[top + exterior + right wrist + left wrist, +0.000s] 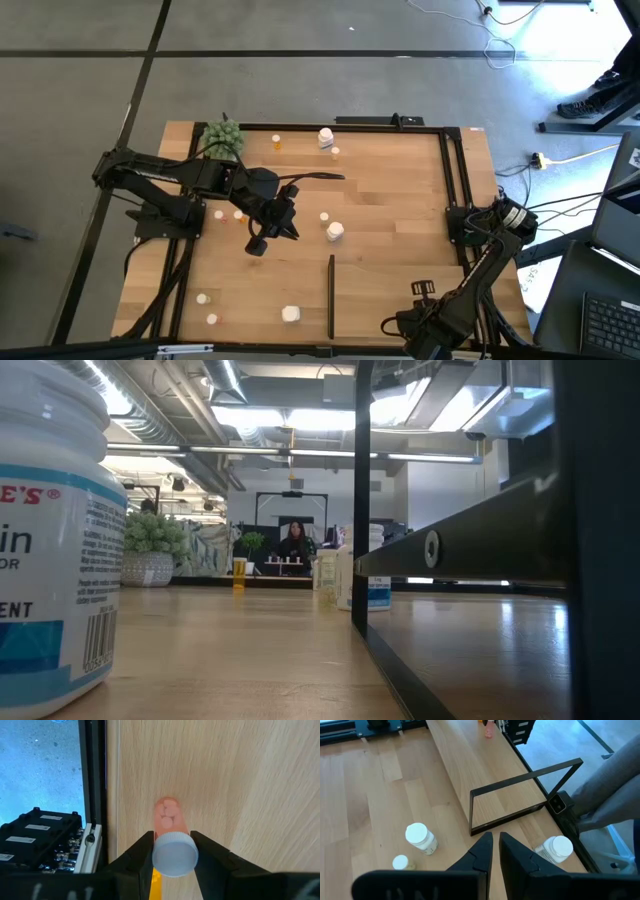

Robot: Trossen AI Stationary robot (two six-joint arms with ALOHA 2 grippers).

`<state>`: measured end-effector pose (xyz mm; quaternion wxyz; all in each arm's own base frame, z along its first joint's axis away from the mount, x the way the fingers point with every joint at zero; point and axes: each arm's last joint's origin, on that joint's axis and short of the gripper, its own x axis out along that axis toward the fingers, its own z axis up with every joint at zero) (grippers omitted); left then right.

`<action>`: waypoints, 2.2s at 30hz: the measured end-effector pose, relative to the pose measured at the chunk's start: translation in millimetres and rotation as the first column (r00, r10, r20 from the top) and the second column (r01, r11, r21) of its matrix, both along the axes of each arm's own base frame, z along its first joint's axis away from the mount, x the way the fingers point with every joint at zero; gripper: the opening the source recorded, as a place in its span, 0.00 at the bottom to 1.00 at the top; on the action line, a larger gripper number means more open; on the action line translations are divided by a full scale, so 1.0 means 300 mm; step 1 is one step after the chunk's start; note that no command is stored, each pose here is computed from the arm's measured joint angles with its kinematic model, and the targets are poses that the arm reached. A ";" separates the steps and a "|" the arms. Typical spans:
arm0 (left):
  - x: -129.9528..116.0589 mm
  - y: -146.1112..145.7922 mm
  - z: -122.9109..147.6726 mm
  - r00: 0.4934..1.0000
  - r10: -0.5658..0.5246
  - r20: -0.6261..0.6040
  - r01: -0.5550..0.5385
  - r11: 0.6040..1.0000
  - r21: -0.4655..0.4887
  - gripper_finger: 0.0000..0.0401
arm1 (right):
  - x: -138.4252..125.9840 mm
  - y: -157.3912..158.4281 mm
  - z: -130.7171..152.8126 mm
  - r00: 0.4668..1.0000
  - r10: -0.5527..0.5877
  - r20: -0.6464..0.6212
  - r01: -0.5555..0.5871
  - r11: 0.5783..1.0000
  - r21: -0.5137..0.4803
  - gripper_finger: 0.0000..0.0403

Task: Pick and place medicine bottles onto shelf by color
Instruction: Put the top right pink pill bottle on the shelf, then put the middle supplement bottle on the shelf

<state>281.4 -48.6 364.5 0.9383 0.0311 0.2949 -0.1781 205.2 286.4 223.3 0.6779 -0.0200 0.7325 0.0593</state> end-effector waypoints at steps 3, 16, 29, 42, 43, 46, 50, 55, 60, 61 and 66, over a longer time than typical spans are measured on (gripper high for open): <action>0.000 0.000 0.000 1.000 0.000 0.000 0.000 1.000 0.000 0.07 | 0.000 0.000 0.000 1.000 0.003 0.000 -0.003 1.000 0.001 0.30; 0.000 0.000 0.000 1.000 0.000 0.000 0.000 1.000 0.000 0.07 | -0.002 -0.002 0.000 1.000 -0.027 -0.010 0.027 1.000 -0.007 0.50; 0.000 0.000 0.000 1.000 0.000 0.000 0.000 1.000 0.000 0.07 | 0.001 0.001 0.057 0.998 -0.066 -0.018 0.065 0.998 -0.008 0.54; 0.000 0.000 0.000 1.000 0.000 0.000 0.000 1.000 0.000 0.07 | 0.003 -0.032 0.247 0.978 -0.165 0.131 0.184 0.971 -0.151 0.54; 0.000 0.000 0.000 1.000 0.000 0.000 0.000 1.000 0.000 0.07 | 0.004 -0.035 0.265 0.971 -0.179 0.159 0.204 0.966 -0.160 0.54; 0.000 0.000 0.000 1.000 0.001 0.000 -0.001 1.000 0.001 0.07 | 0.016 -0.049 0.322 0.938 -0.198 0.284 0.244 0.960 -0.138 0.54; 0.001 0.002 -0.001 1.000 0.017 0.001 -0.017 1.000 0.013 0.07 | 0.030 -0.104 0.397 0.871 -0.233 0.433 0.311 0.943 -0.117 0.54; 0.002 0.006 -0.001 0.998 0.056 0.007 -0.057 0.998 0.040 0.07 | 0.047 -0.212 0.479 0.827 -0.297 0.478 0.369 0.928 -0.061 0.54; 0.003 0.010 -0.001 0.996 0.089 0.012 -0.090 0.994 0.063 0.07 | 0.067 -0.336 0.551 0.805 -0.305 0.508 0.375 0.926 -0.037 0.54; 0.003 0.010 -0.001 0.996 0.091 0.012 -0.092 0.994 0.064 0.07 | 0.072 -0.361 0.562 0.806 -0.295 0.514 0.367 0.929 -0.042 0.54; 0.003 0.010 -0.001 0.996 0.092 0.012 -0.092 0.994 0.064 0.07 | 0.107 -0.476 0.595 0.828 -0.181 0.530 0.285 0.951 -0.121 0.54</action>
